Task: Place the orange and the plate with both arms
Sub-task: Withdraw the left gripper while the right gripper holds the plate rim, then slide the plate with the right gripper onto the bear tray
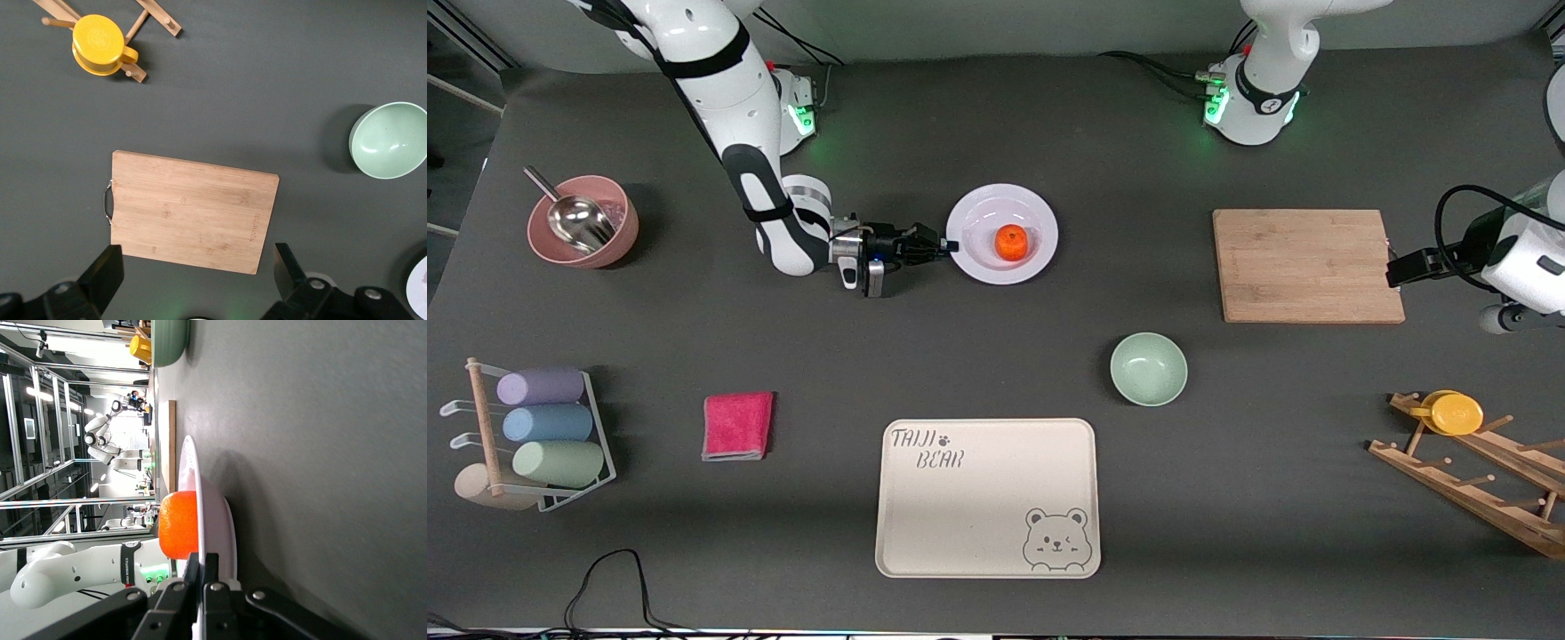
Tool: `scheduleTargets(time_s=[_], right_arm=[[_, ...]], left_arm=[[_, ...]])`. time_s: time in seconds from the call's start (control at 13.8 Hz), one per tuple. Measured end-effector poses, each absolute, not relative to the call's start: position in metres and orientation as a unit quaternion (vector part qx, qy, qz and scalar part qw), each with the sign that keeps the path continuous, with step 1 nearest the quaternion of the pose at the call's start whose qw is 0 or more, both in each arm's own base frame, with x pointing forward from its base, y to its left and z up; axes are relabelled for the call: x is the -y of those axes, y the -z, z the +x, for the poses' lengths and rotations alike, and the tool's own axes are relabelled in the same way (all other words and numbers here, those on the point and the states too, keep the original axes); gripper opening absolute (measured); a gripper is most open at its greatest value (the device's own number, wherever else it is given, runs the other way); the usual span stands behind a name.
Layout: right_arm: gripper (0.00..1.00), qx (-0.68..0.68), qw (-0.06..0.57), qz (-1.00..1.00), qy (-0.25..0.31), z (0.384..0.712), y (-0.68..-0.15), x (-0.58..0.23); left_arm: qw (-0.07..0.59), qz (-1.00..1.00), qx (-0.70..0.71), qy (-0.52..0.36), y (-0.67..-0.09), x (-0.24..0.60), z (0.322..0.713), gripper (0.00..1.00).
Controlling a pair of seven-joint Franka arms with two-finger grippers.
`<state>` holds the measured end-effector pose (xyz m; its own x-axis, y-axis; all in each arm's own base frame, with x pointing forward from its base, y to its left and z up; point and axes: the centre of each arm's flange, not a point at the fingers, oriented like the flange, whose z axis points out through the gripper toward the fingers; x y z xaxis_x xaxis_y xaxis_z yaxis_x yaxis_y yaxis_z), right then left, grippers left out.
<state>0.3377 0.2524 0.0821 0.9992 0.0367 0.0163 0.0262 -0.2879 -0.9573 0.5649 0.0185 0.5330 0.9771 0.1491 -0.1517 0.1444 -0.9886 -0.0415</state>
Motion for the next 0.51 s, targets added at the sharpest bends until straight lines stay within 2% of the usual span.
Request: scheduleTargets(time_s=[0.29, 0.51], right_arm=[[0.04, 0.013, 0.610, -0.792, 0.008, 0.360, -0.109, -0.256], [0.04, 0.034, 0.614, -0.788, -0.016, 0.379, -0.150, -0.250]], left_arm=[[0.020, -0.994, 0.068, -0.079, -0.533, -0.014, 0.565, 1.00], [0.035, -0.994, 0.060, -0.081, -0.532, -0.010, 0.564, 1.00]])
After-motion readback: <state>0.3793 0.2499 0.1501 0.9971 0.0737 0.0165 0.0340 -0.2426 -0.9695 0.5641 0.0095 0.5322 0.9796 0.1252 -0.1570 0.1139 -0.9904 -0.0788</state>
